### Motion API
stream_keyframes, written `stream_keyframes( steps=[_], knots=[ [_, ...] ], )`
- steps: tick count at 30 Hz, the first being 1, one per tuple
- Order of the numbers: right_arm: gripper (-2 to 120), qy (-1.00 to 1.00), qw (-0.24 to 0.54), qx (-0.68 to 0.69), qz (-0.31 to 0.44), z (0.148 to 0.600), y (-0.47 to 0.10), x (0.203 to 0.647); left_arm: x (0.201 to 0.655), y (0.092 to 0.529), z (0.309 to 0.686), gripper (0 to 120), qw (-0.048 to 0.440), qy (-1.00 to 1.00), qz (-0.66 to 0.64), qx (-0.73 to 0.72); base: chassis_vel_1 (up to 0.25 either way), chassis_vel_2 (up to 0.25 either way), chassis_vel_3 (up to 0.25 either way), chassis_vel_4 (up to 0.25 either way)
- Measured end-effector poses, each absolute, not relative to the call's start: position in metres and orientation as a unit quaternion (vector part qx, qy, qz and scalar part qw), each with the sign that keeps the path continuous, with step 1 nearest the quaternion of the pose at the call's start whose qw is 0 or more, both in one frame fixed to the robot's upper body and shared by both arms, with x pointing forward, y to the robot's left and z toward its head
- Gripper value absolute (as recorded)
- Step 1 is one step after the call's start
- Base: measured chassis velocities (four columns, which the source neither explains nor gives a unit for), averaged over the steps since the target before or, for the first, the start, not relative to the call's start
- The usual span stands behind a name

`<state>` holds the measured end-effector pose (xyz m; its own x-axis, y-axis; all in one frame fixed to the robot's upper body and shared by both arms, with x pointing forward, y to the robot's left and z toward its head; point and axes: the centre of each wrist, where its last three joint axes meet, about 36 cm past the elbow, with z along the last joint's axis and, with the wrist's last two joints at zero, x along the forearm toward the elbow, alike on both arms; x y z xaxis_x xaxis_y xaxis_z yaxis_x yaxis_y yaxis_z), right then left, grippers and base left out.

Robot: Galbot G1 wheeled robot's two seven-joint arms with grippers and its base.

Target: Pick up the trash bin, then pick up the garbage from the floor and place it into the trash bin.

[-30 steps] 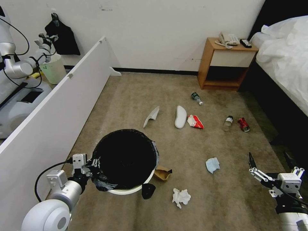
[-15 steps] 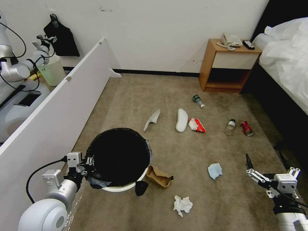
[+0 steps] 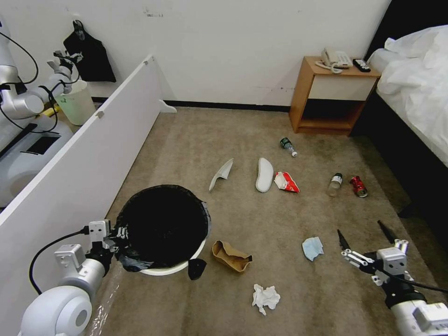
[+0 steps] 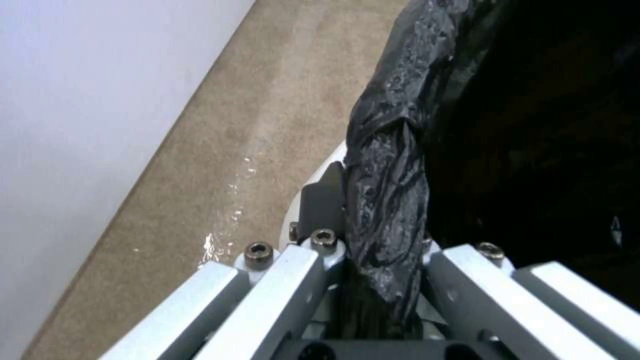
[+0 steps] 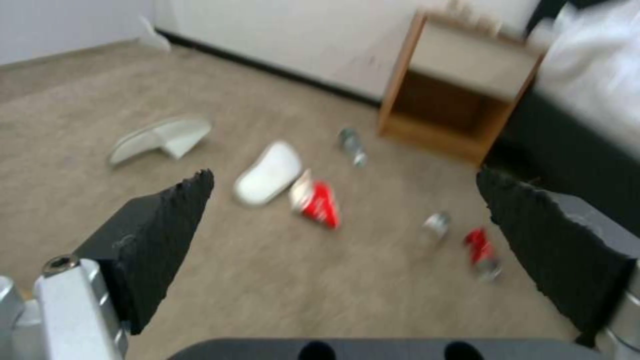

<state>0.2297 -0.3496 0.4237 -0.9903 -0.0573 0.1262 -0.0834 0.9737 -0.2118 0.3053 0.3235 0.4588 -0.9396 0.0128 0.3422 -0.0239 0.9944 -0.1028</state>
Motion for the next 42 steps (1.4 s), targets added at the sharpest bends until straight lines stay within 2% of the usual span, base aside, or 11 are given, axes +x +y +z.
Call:
stream_keyframes(
  steps=[8, 17, 22, 24, 33, 42],
  knots=[
    [100, -0.984, 0.176, 0.019, 0.01, 0.408, -0.339, 0.248, 0.321, 0.338, 0.447, 2, 0.174, -0.983, 0.066, -0.008, 0.0, 0.0, 0.0, 0.0],
    [100, -0.959, 0.278, -0.023, -0.055, 0.38, -0.337, 0.259, 0.326, 0.352, 0.439, 2, 0.175, -0.982, 0.074, -0.009, 0.0, 0.0, 0.0, 0.0],
    [100, -0.941, 0.331, -0.044, -0.055, 0.375, -0.337, 0.264, 0.324, 0.348, 0.431, 2, 0.176, -0.981, 0.076, -0.002, 0.0, 0.0, 0.0, 0.0],
    [100, -0.923, 0.376, -0.062, -0.046, 0.376, -0.336, 0.267, 0.323, 0.341, 0.426, 2, 0.178, -0.981, 0.081, 0.001, 0.0, 0.0, 0.0, 0.0],
    [100, -0.894, 0.443, -0.065, -0.006, 0.377, -0.346, 0.284, 0.317, 0.336, 0.416, 2, 0.183, -0.98, 0.08, 0.017, 0.0, 0.0, 0.0, 0.0],
    [100, -0.853, 0.52, -0.017, -0.032, 0.354, -0.306, 0.314, 0.309, 0.337, 0.41, 2, 0.184, -0.979, 0.082, 0.03, 0.0, 0.0, 0.0, 0.0]
  ],
)
